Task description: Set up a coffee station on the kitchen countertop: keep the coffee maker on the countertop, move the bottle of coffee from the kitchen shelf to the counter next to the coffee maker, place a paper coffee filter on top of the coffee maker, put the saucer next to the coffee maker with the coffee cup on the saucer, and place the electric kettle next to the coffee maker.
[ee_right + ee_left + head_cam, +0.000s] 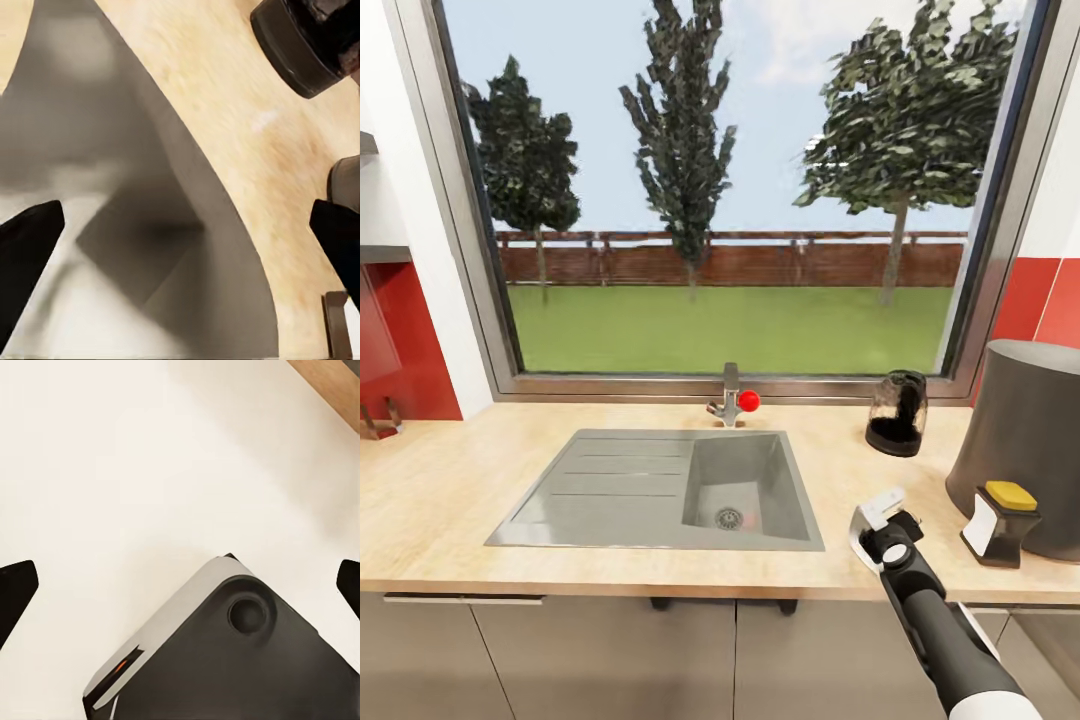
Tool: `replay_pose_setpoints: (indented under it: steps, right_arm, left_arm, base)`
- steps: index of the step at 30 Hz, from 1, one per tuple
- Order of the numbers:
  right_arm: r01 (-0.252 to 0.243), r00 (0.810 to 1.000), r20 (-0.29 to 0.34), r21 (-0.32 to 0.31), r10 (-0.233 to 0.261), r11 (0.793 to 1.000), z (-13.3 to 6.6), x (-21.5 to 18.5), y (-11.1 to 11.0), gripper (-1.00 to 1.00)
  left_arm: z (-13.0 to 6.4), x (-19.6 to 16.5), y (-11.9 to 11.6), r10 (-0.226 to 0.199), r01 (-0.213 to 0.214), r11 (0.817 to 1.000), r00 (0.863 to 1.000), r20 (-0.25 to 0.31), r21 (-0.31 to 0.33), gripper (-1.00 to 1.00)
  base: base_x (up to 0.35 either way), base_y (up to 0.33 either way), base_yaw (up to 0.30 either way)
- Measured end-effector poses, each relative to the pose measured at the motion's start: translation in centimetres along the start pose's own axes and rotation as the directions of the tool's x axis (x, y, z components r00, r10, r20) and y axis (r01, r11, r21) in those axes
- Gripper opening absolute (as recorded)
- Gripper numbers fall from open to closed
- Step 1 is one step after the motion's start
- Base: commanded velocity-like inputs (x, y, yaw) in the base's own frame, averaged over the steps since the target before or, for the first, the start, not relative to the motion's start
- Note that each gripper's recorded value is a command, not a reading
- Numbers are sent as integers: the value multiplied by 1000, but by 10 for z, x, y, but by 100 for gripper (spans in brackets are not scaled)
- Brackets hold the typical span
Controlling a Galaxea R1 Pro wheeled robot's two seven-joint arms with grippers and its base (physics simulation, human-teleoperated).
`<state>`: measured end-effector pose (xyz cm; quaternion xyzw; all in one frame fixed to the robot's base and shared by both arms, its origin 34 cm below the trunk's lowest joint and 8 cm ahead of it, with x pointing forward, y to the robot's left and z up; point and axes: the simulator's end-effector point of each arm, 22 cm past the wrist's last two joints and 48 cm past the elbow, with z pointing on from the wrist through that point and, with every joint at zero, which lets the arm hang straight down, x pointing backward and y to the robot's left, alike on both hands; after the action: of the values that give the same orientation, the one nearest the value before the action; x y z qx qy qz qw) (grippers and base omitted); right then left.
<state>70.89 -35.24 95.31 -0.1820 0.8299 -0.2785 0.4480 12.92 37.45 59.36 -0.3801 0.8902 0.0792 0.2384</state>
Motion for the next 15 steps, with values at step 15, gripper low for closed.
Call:
replay_pose_setpoints:
  steps: [15]
  right_arm:
    - [20,1000,-12,-14,-20,1000,2,6,6,-100]
  left_arm:
    - [0,0,0,1,-1,1000,1000,0,0,100]
  base:
    - [0,0,0]
